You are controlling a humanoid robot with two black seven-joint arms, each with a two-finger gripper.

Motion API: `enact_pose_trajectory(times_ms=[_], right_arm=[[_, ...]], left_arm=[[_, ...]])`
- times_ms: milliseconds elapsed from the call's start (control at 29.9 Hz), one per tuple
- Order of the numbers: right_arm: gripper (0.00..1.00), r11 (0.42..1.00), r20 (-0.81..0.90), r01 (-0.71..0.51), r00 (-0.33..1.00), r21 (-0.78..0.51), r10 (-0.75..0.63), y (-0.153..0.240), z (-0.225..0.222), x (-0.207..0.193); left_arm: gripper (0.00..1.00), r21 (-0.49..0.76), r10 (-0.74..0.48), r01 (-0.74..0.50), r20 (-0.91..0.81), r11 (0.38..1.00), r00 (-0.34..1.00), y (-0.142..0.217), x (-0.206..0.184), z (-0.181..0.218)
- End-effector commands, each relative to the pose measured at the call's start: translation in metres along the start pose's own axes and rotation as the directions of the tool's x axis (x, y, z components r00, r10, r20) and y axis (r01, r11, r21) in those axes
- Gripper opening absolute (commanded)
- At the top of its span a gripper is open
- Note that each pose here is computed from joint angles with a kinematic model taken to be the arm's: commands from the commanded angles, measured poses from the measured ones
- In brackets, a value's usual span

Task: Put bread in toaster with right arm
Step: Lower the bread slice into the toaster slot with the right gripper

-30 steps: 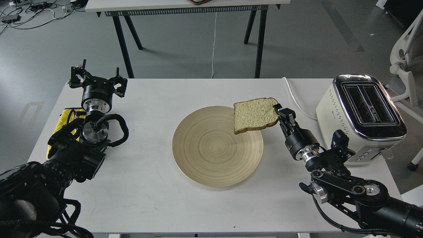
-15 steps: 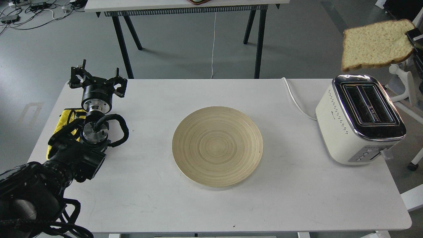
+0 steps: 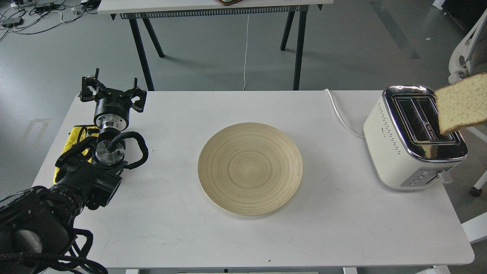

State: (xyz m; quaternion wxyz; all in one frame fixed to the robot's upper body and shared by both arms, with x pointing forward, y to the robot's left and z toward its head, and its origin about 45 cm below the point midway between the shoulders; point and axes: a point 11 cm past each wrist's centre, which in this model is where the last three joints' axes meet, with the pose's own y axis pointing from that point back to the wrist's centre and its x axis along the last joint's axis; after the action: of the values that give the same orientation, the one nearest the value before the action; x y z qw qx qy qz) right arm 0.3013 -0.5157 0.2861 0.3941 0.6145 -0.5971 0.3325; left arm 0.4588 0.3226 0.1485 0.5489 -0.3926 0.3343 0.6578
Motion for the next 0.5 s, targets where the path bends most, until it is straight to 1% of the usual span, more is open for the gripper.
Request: enact_pose_trajectory(times_ms=[0,469], right_arm=[[0.0,1.0,0.005,0.011,1.0,-0.002,-0.011,-0.0023,0.0023,-0.0091],[0.0,1.0,0.028,0.013,1.0,0.02,-0.013,-0.0088,-0.0056,-0.0166]], left_arm=[[1.0,0.0,0.0,0.0,0.0,1.0,1.0,0.0,0.0,0.0001],[1.0,0.0,0.0,0.0,0.0,1.0,1.0,0.0,0.0,0.0001]])
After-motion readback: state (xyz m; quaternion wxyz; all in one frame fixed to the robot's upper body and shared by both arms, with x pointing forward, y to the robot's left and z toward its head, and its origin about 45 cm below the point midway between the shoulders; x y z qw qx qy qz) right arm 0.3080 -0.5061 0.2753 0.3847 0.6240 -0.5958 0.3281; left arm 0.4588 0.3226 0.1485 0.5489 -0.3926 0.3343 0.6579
